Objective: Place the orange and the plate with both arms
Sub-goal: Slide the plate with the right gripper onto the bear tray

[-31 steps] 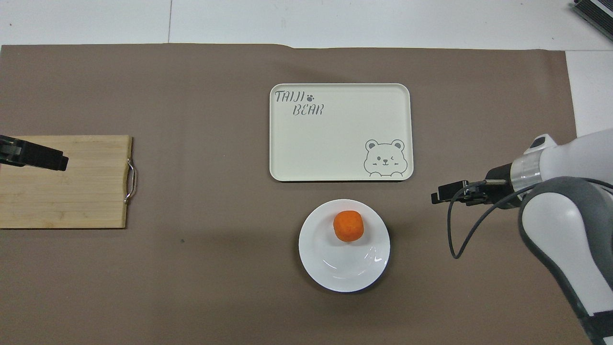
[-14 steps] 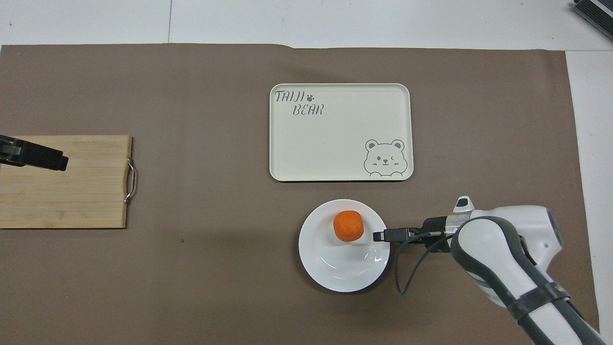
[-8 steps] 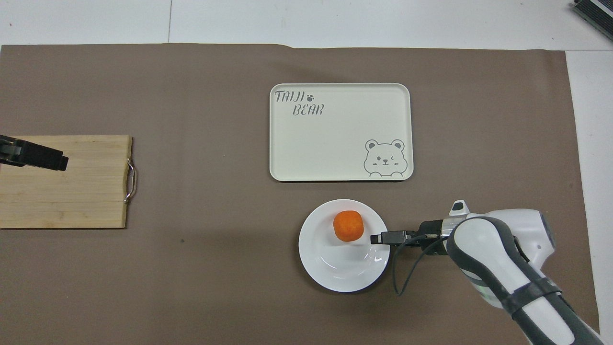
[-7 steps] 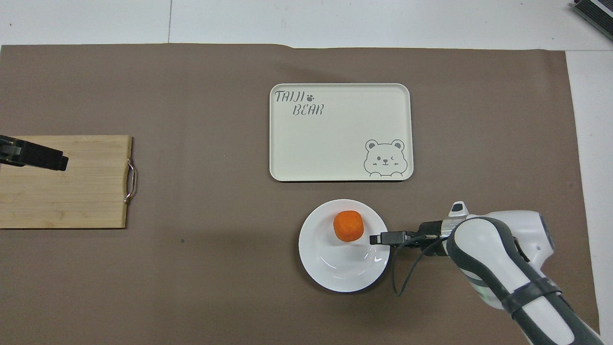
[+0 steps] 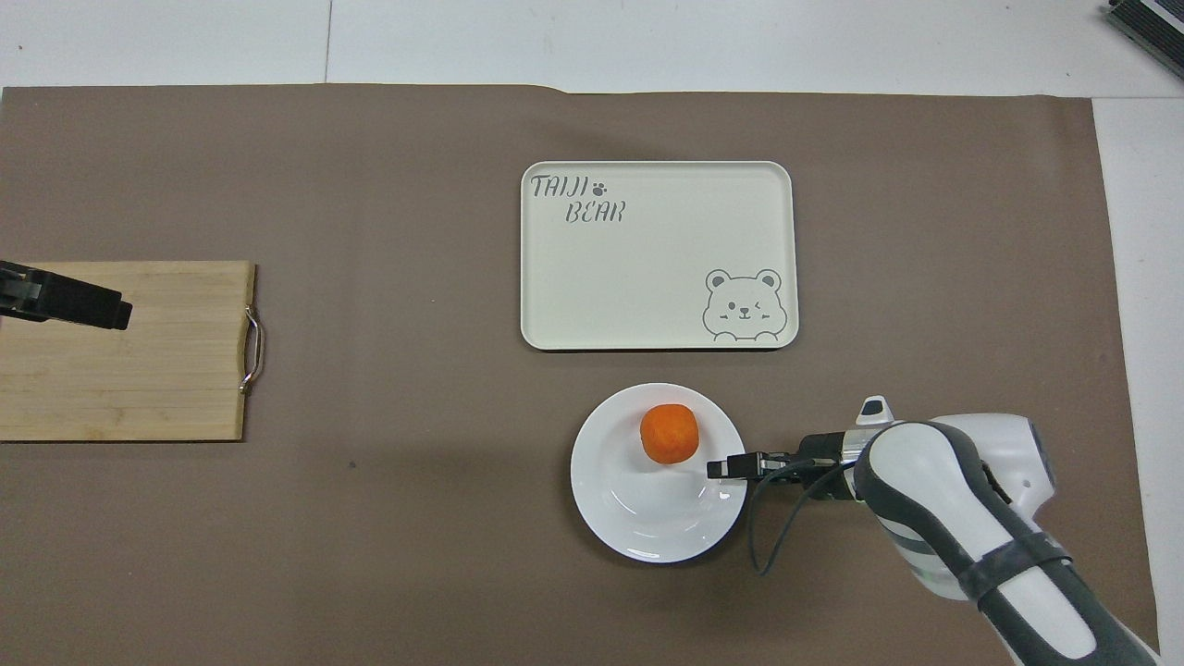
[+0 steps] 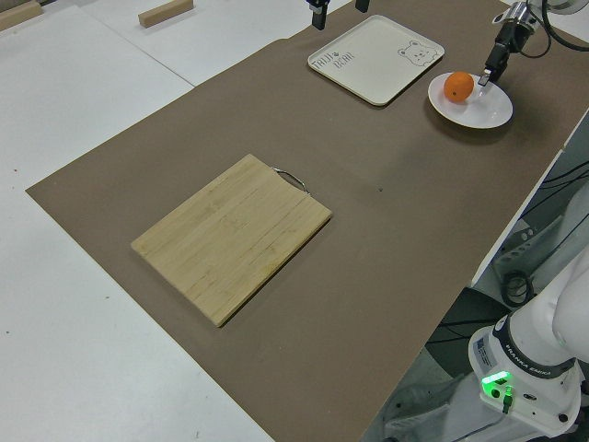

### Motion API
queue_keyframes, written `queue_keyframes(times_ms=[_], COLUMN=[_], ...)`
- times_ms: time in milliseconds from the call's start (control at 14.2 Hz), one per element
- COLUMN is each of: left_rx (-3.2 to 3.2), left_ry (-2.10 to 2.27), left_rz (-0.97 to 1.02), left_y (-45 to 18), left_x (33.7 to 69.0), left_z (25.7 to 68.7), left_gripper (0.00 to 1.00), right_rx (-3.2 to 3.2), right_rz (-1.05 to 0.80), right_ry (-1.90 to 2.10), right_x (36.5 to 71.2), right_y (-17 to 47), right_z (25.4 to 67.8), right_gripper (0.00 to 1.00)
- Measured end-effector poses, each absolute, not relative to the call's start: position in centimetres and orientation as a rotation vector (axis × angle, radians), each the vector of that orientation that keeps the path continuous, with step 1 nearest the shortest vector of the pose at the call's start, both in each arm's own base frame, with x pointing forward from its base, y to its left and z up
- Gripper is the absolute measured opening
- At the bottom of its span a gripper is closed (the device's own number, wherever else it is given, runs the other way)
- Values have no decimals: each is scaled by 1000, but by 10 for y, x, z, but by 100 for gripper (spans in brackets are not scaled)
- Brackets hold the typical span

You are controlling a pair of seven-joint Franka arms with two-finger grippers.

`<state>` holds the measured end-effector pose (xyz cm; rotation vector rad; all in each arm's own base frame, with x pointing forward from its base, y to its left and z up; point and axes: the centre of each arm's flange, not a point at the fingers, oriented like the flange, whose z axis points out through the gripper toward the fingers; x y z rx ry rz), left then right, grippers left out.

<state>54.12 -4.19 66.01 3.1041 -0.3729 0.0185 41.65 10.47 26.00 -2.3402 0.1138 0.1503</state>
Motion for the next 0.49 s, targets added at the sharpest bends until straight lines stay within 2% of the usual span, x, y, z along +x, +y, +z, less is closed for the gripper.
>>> queue_keyframes(times_ms=[212, 495], left_rx=[3104, 3104], left_ry=[-373, -373], left_rz=[19, 19], left_y=[-42, -42], left_x=[541, 541], left_z=[660, 660], left_gripper=[100, 100], right_rx=[-2334, -2321], right_rz=[154, 140], right_ry=[124, 107], right_x=[417, 421], right_y=[105, 107], right_z=[259, 266], right_gripper=[9, 7])
